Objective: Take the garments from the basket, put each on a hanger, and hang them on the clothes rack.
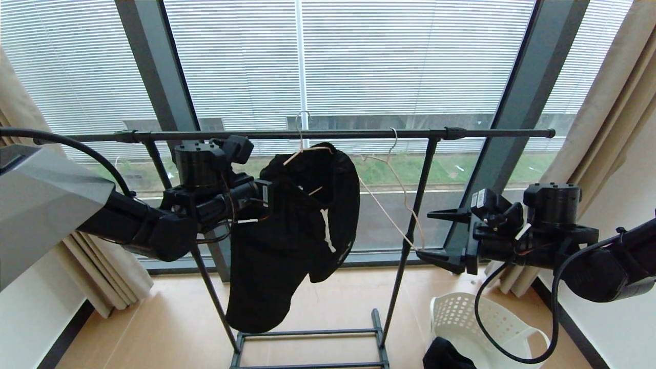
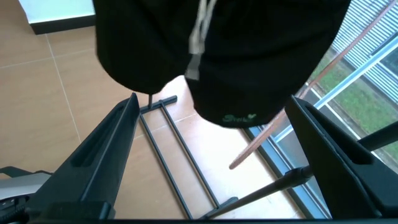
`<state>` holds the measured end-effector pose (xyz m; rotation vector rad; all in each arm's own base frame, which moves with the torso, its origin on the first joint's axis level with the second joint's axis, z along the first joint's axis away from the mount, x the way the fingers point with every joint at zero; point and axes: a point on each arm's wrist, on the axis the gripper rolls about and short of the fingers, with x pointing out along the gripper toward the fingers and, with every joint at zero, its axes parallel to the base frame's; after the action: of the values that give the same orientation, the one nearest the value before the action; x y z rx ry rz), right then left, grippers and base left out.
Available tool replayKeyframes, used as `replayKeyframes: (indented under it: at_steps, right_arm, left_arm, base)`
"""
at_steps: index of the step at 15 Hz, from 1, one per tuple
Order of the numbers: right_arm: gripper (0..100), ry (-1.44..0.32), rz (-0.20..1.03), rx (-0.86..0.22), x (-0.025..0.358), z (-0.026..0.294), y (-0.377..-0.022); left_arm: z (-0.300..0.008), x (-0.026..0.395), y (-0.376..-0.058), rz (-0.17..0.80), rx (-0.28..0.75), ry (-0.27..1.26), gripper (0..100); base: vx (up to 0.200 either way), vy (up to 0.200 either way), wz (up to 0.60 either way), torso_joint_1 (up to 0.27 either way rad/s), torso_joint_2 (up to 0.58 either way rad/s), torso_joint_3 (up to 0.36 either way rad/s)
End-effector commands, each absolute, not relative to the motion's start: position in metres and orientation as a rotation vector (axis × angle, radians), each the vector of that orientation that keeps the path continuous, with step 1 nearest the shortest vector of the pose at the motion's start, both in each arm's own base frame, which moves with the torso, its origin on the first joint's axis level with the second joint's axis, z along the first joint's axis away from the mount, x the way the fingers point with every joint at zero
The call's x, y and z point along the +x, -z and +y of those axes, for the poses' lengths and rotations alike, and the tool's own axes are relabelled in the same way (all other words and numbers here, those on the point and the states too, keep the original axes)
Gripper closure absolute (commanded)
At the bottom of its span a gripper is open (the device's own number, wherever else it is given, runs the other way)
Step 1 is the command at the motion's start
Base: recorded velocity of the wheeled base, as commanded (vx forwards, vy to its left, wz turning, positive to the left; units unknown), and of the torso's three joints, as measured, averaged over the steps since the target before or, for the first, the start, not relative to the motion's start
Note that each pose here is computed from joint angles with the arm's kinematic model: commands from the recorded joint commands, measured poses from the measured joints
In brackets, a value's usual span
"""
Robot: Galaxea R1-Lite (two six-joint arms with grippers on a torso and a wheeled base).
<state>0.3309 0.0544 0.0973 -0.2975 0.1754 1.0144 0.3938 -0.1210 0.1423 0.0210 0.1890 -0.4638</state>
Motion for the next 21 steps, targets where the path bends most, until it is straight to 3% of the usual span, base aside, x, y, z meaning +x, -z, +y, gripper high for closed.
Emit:
replayKeyframes:
  at_steps: [1,21]
  right_arm:
    - [0,-1.016,0.178,-0.297,0.331,0.055,-0.096]
    - [0,-1.057,0.173,-0.311,0.327,0.067,-0.094]
  left_arm:
    - [-0.123,0.402,-0.135,0.194,0.022,0.464,100]
    - [-0.139,0.420,-0.116,0.206,0.025,0.486,100]
  base:
    - [0.000,0.000,0.00,0.000,0.00,0.000]
    - [0.000,0.000,0.00,0.000,0.00,0.000]
